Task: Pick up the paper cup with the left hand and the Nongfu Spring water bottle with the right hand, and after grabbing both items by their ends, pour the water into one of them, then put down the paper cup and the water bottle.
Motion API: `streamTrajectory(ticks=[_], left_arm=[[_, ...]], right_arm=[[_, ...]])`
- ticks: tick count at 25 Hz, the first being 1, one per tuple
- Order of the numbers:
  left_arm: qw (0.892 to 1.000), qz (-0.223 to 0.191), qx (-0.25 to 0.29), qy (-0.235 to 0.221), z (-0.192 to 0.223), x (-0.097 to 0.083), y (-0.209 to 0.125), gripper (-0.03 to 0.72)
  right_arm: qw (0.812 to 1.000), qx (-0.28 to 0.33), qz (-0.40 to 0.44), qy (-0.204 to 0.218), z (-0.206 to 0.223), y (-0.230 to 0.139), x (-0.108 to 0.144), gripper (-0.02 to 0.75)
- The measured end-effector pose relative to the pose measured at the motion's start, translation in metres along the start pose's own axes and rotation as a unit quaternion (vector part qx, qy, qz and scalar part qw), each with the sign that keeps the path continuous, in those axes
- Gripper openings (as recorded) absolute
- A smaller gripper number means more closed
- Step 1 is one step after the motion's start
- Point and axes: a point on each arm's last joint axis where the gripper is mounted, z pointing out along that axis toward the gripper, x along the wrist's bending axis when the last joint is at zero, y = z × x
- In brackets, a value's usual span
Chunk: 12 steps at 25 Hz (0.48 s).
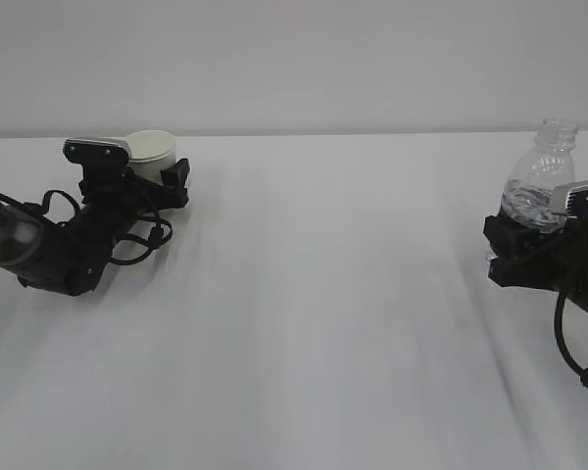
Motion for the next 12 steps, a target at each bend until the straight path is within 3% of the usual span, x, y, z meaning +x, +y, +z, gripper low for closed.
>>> streamTrajectory(ticks=[7,12], left_arm=[[1.0,0.0,0.0,0.0,0.0,0.0,0.0,0.633],[1.0,0.0,0.0,0.0,0.0,0.0,0.0,0.585]], right_arm=[[1.0,0.0,0.0,0.0,0.0,0.0,0.0,0.378],[1.0,0.0,0.0,0.0,0.0,0.0,0.0,0.378]])
